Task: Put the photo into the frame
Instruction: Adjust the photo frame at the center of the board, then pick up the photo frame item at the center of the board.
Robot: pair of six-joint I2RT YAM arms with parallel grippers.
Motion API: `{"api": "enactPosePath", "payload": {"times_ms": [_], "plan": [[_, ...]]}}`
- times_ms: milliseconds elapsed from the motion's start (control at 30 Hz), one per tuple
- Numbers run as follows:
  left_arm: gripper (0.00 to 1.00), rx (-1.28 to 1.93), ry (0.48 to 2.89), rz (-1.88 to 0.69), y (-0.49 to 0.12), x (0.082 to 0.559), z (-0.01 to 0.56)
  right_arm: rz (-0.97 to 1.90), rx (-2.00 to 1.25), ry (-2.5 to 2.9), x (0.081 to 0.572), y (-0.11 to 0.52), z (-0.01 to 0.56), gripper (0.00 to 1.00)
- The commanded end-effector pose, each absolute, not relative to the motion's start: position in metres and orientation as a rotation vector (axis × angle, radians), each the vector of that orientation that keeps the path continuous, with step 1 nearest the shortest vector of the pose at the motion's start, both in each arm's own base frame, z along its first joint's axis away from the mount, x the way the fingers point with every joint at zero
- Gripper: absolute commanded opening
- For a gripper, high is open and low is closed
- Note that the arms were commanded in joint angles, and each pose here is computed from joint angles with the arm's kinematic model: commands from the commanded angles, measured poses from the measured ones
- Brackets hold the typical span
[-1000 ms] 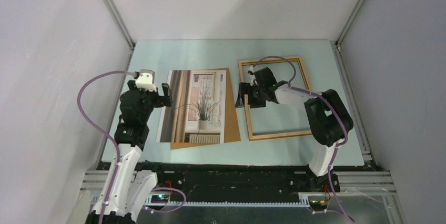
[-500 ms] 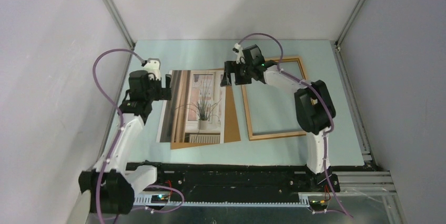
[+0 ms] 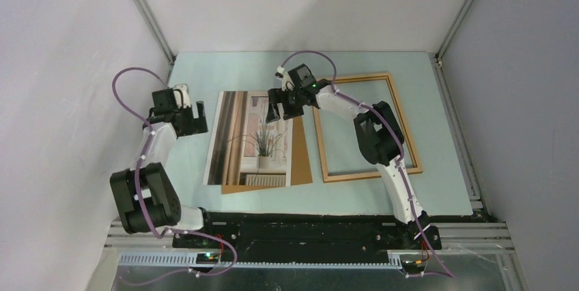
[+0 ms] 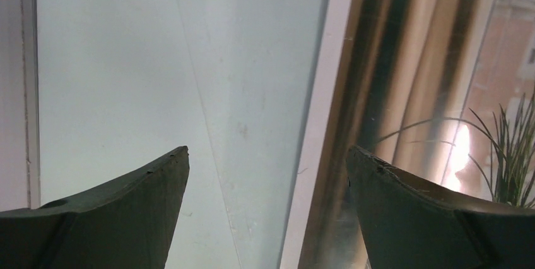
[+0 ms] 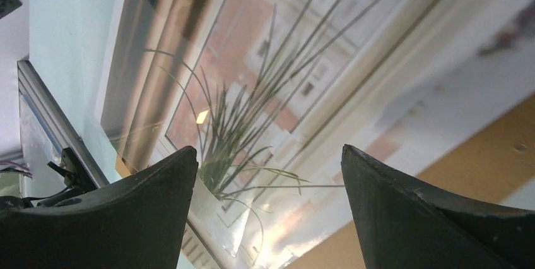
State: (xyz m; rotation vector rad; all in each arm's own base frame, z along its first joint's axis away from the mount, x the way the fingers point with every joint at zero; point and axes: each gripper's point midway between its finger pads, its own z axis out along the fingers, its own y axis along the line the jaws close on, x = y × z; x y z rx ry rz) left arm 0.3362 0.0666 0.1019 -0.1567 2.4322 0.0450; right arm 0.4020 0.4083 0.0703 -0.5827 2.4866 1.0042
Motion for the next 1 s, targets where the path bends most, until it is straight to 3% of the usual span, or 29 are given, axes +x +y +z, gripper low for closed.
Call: {"api": "enactPosePath", "payload": {"times_ms": [0,467,967], "plan": [[0.98,-0.248,2.43,-0.072,0.079,0.344,0.102,1.046,-0.66,2.439,0.401,0.428,0.081,0.87],[0.98,-0.422,2.563,-0.408,0.082,0.349,0.048,1.145,-0.668,2.494,0.393,0.447,0.061,0.85],[0.98,-0.489,2.619,-0.544,0.069,0.345,0.021,1.253,-0.614,2.557,0.389,0.453,0.042,0.84]]}}
